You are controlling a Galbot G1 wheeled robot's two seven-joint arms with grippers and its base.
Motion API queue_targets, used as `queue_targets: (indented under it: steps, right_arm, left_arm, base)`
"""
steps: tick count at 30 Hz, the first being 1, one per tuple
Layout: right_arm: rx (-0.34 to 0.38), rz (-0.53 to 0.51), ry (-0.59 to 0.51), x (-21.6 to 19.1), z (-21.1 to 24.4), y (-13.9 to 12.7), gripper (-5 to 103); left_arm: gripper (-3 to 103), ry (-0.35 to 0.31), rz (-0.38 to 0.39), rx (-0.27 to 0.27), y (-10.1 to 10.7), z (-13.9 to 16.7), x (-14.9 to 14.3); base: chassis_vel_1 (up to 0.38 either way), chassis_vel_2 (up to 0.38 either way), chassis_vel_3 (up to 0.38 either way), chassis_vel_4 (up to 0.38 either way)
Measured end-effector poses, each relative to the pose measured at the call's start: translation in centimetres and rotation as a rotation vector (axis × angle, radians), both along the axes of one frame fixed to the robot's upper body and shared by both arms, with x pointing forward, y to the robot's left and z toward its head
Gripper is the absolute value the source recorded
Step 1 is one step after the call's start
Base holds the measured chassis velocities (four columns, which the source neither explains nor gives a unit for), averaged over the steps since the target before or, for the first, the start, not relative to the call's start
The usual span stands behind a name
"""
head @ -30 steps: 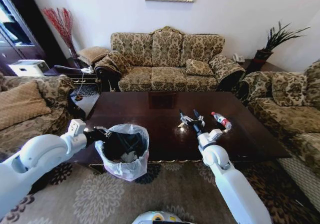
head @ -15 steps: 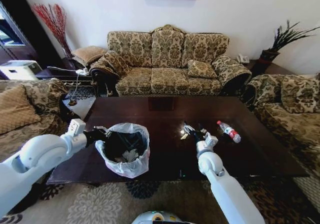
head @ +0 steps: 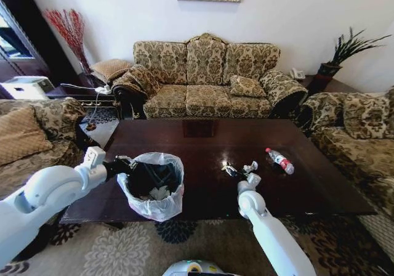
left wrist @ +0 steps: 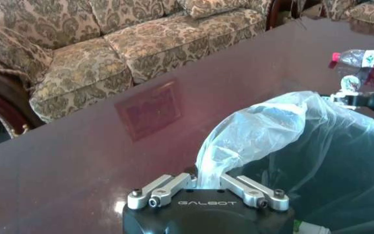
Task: Move to the front of the table and place the trash on the table into the trash bin.
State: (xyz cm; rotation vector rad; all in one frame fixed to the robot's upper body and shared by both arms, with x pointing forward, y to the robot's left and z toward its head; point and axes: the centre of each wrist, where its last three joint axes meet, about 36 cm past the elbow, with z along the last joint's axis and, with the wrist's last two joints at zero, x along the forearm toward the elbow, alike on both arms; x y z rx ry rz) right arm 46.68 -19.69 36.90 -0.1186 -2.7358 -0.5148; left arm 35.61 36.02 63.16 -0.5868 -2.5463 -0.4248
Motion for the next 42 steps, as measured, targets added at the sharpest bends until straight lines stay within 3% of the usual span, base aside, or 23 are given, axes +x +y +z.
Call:
queue_targets:
  steps: [3,4,7,10,13,19,25,30,34,35,38,39,42]
  right_arm:
    - [-0.005,0.019,0.005,0.8,-0.4,0.5,85]
    - [-0.005,0.019,0.005,0.8,-0.4,0.5,85]
    - [0.007,0.019,0.050,1.8,-1.5,0.5,69]
    - [0.013,0.016,0.075,2.2,-2.2,0.4,63]
    - [0.021,0.021,0.092,2.7,-2.8,0.2,47]
    - [0.032,0.032,0.088,3.2,-3.2,0.0,33]
    - [0.022,0.042,0.081,3.0,-3.4,-0.3,7]
    - [-0.002,0.057,0.042,2.6,-3.0,-0.2,1]
    - [-0.035,0.104,-0.066,1.6,-0.8,0.4,0]
    - [-0.048,0.138,-0.148,1.1,0.6,0.9,0]
    - [-0.012,0.319,-0.412,-0.5,5.4,2.3,0]
    - [-0.012,0.319,-0.412,-0.5,5.4,2.3,0]
    - [0.051,0.594,-0.663,-2.6,10.3,3.6,0]
  left_arm:
    - [2,0.000,0.000,0.000,0.0,0.0,0.0]
    - [2,0.000,0.000,0.000,0.0,0.0,0.0]
    - [2,0.000,0.000,0.000,0.0,0.0,0.0]
    - [2,0.000,0.000,0.000,0.0,0.0,0.0]
    - [2,0.000,0.000,0.000,0.0,0.0,0.0]
    - [2,0.000,0.000,0.000,0.0,0.0,0.0]
    - [2,0.000,0.000,0.000,0.0,0.0,0.0]
    - [2,0.000,0.000,0.000,0.0,0.0,0.0]
    - [2,0.000,0.000,0.000,0.0,0.0,0.0]
    - [2,0.000,0.000,0.000,0.0,0.0,0.0]
    - [2,0.000,0.000,0.000,0.0,0.0,0.0]
    - [2,0.000,0.000,0.000,0.0,0.0,0.0]
    - [2,0.000,0.000,0.000,0.0,0.0,0.0]
  base:
    - [0.000,0.000,0.000,0.000]
    - [0.000,0.000,0.000,0.000]
    - [0.000,0.000,0.000,0.000]
    - [0.000,0.000,0.000,0.000]
    - [0.000,0.000,0.000,0.000]
    - [0.000,0.000,0.000,0.000]
    - [0.000,0.000,0.000,0.000]
    - [0.000,0.000,0.000,0.000]
    - [0.000,0.000,0.000,0.000]
    - [0.000,0.000,0.000,0.000]
    - [0.000,0.000,0.000,0.000]
    - [0.000,0.000,0.000,0.000]
    - [0.000,0.000,0.000,0.000]
